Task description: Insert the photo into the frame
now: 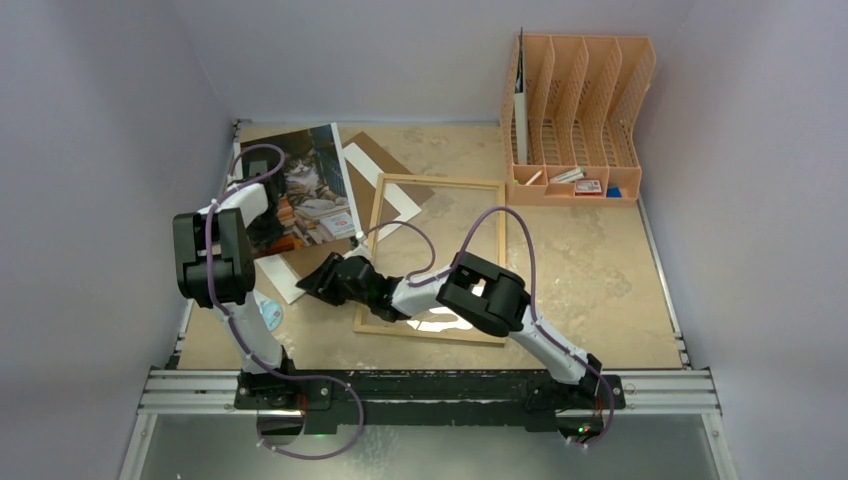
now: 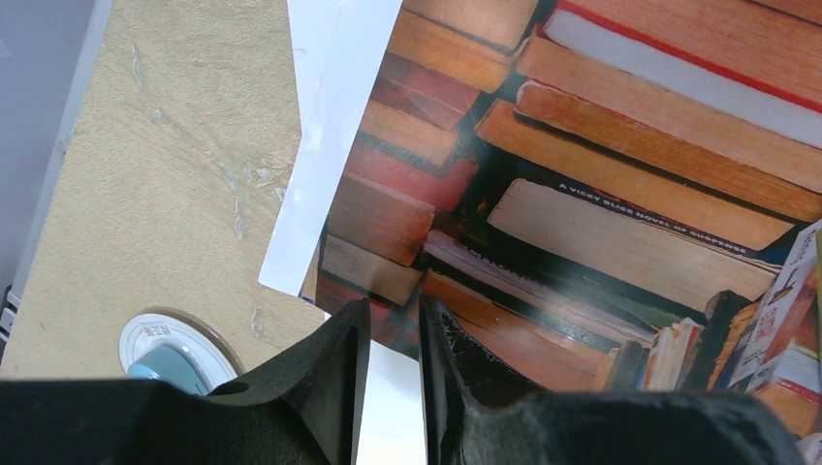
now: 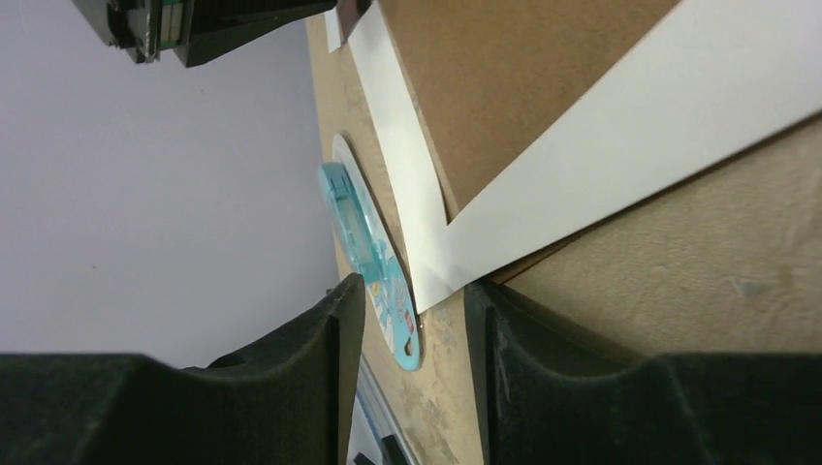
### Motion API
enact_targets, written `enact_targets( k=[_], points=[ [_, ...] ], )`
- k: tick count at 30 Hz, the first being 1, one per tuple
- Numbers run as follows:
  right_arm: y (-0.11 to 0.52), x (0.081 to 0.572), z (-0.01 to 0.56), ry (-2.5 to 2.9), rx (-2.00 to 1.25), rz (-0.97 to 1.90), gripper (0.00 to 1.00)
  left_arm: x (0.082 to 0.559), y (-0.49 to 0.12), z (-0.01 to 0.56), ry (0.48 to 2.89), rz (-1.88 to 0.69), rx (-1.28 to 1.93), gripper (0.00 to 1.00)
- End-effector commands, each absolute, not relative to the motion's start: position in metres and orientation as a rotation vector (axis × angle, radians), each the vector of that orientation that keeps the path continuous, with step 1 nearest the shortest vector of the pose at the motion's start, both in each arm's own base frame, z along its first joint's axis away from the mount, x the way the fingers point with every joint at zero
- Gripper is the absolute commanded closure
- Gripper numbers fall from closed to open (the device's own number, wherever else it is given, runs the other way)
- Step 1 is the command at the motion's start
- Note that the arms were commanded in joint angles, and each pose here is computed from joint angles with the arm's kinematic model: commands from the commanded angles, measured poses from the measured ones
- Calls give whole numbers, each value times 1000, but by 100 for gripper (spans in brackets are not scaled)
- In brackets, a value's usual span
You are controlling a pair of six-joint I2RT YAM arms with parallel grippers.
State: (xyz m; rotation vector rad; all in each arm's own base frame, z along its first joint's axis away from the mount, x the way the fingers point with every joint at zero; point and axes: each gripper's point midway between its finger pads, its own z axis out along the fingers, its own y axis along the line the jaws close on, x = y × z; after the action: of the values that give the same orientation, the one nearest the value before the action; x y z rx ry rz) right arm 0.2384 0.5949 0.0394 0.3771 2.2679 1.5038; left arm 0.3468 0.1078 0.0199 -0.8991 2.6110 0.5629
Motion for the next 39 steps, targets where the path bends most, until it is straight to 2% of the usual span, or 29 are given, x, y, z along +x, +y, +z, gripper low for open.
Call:
enact_targets(
  k=[1,6,10,18,20,26,30,33,39],
  points=[
    [575,280,30,2207,572,1417,59,314,101,-12,2784,570,-916,72],
    [571,288,34,2168,633,1449,68,315,101,-11,2784,571,-918,73],
    [569,294,45,2110,620,1490,80,317,101,-11,2783,568,-921,73],
    [573,300,63,2017,582,1593,85,318,102,-10,2785,578,-914,73],
    [574,303,60,2037,583,1572,83,319,102,-10,2786,576,-912,73],
    [581,302,40,2140,614,1517,61,318,102,-11,2790,577,-910,73],
    [581,305,35,2157,640,1481,59,318,102,-12,2791,575,-910,74],
    [581,305,33,2174,643,1467,67,318,102,-11,2791,573,-911,73],
    [581,304,44,2166,599,1458,96,329,103,11,2723,547,-939,74]
  ],
)
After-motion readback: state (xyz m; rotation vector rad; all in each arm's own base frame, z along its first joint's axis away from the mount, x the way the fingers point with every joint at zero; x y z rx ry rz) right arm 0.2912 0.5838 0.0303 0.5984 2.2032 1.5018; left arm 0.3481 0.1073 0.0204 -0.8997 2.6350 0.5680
